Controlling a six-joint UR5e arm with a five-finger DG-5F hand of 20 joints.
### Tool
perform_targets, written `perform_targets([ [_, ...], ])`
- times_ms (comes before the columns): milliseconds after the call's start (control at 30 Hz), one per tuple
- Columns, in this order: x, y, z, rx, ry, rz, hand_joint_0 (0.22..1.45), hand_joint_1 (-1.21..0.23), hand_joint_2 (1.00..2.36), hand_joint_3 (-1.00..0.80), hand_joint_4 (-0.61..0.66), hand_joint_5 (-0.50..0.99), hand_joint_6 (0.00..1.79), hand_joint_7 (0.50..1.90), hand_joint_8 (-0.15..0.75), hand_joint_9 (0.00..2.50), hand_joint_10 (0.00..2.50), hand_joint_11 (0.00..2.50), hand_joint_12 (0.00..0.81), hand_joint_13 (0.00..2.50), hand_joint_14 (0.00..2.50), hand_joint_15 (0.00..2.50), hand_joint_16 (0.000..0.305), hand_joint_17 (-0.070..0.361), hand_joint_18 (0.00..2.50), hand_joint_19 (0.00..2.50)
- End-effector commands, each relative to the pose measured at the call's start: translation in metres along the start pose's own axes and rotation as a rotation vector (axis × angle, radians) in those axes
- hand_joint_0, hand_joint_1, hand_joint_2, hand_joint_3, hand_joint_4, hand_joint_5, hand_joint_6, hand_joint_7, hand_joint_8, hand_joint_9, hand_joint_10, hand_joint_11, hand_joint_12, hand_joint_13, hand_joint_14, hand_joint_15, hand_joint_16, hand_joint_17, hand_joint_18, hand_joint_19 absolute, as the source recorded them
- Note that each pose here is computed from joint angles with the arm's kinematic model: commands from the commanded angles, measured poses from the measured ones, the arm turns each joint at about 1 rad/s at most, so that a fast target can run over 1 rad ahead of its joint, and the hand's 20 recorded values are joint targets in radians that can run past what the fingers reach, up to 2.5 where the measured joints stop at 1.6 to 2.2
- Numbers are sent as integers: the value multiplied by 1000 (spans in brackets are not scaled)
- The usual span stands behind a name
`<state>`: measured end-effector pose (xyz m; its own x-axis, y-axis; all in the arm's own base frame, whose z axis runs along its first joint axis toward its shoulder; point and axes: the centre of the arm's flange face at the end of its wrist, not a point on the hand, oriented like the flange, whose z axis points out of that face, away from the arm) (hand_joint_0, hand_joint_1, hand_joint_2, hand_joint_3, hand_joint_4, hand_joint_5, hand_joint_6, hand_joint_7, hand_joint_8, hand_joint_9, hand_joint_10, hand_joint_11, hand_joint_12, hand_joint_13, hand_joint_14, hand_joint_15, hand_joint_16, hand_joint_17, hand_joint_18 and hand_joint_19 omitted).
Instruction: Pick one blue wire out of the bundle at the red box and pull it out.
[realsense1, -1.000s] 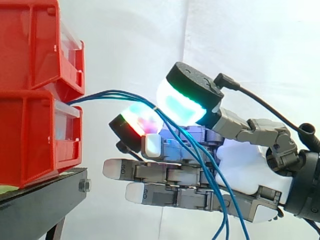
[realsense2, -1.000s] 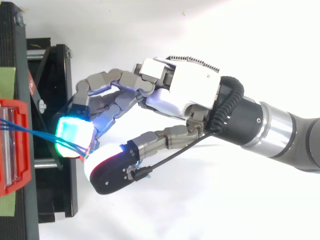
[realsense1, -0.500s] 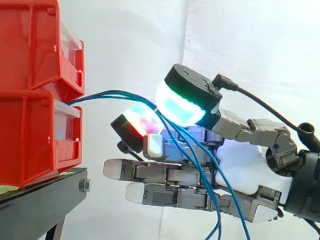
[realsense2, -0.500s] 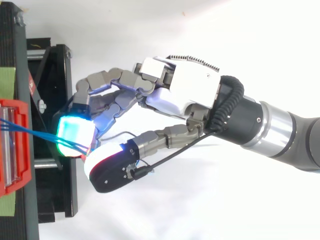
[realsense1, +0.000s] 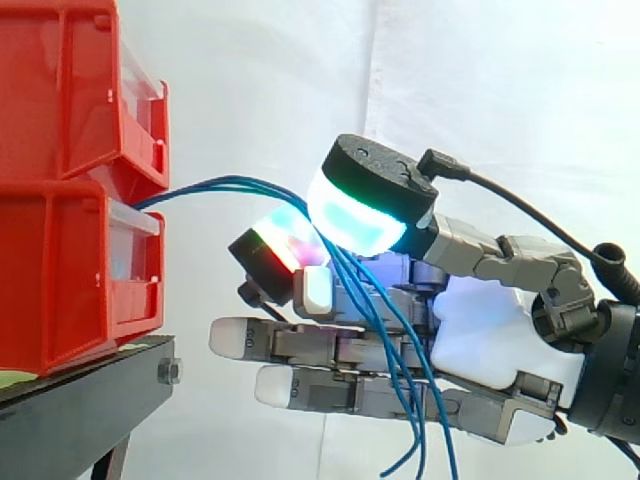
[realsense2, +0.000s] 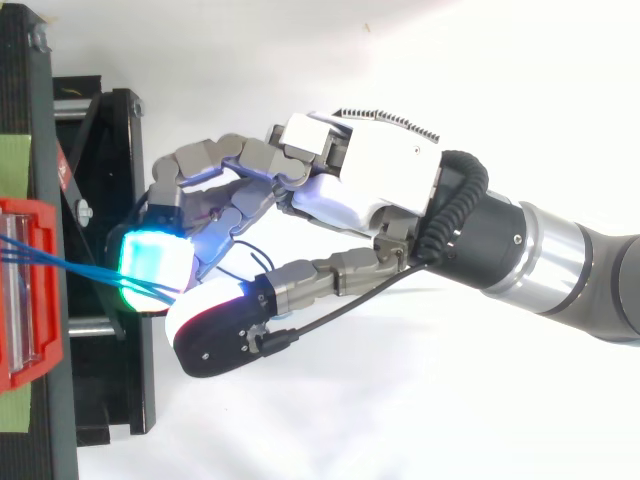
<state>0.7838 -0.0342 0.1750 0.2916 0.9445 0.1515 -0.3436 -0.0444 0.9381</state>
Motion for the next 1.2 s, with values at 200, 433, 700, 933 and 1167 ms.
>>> perform_targets([
  [200, 0, 0, 0, 0, 0, -3, 570, -780, 1011, -156, -26, -73, 855, 1280, 178, 1161, 14, 446, 374, 684, 10, 275, 56, 126, 614, 432],
  [433, 0, 0, 0, 0, 0, -2, 565, -738, 1007, -119, -87, -46, 776, 1259, 161, 1205, 12, 303, 368, 698, 8, 216, 58, 131, 645, 408],
  [700, 0, 0, 0, 0, 0, -2, 569, -720, 1005, -100, -71, -14, 654, 1327, 160, 1265, 9, 250, 361, 707, 7, 207, 59, 133, 668, 404],
  [933, -1, -1, -1, 1, 0, -2, 577, -706, 1001, -90, -6, 7, 558, 1505, 169, 1247, 8, 231, 369, 704, 7, 205, 60, 135, 672, 410],
  [1167, 0, 0, 0, 0, 0, -2, 586, -688, 1006, -102, 90, -47, 730, 1316, 211, 1225, 15, 482, 399, 671, 9, 265, 58, 132, 633, 426],
])
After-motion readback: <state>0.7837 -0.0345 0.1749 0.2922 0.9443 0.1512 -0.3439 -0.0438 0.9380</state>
